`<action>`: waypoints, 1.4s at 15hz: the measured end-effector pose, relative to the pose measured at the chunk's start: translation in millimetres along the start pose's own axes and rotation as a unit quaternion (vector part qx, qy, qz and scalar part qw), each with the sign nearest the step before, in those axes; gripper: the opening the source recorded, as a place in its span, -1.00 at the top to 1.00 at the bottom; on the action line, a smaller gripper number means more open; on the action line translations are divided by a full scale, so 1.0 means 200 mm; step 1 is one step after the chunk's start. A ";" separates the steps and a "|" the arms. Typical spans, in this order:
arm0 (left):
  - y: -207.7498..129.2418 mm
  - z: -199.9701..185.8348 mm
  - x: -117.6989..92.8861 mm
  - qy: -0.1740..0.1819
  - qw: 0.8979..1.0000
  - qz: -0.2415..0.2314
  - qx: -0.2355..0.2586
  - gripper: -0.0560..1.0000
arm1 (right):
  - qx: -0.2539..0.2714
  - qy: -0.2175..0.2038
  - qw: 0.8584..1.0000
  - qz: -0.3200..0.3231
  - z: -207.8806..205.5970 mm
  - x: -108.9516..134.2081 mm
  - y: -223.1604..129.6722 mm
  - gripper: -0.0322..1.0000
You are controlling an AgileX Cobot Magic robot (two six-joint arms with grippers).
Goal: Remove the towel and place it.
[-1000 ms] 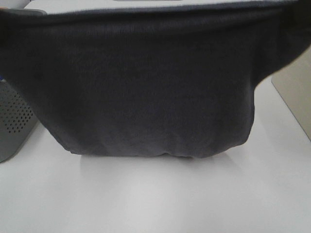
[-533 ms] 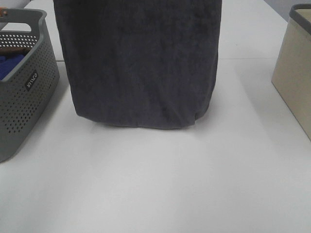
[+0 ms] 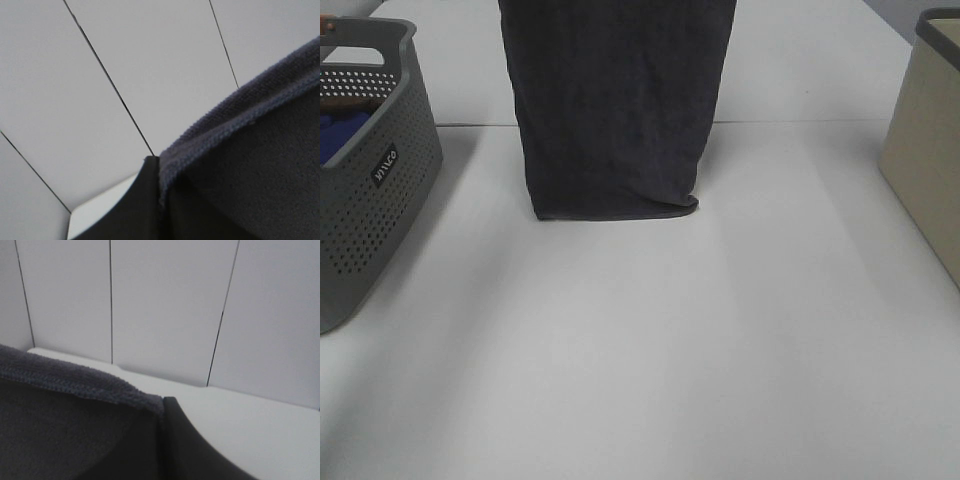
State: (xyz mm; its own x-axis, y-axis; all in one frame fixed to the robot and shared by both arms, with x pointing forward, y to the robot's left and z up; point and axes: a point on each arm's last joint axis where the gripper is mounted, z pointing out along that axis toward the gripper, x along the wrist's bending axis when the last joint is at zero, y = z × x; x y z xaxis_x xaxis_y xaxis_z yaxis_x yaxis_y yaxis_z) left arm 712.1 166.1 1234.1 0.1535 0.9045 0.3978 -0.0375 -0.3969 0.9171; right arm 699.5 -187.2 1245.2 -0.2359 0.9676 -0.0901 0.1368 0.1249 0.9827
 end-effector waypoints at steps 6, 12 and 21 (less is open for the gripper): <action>-0.04 0.19 0.03 0.045 0.978 0.021 -0.204 0.89 | -0.139 -0.012 0.990 0.026 0.16 -0.08 -0.01 0.92; -0.01 0.18 0.05 0.060 0.972 0.038 -0.226 0.89 | -0.119 0.000 0.992 0.037 0.16 -0.08 -0.01 0.92; -0.03 0.21 0.02 0.060 0.961 0.065 -0.261 0.89 | -0.204 -0.010 0.978 0.041 0.10 -0.10 0.09 0.92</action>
State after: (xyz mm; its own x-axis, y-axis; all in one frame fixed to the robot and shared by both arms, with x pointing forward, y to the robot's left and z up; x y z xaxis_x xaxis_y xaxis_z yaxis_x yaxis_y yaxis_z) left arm 753.7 166.4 1229.3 0.0001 0.8767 0.4810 -0.5441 -0.4035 0.7356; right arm 725.1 -199.9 1261.4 -0.2209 0.9753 -0.0072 -0.2409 -0.0474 0.9694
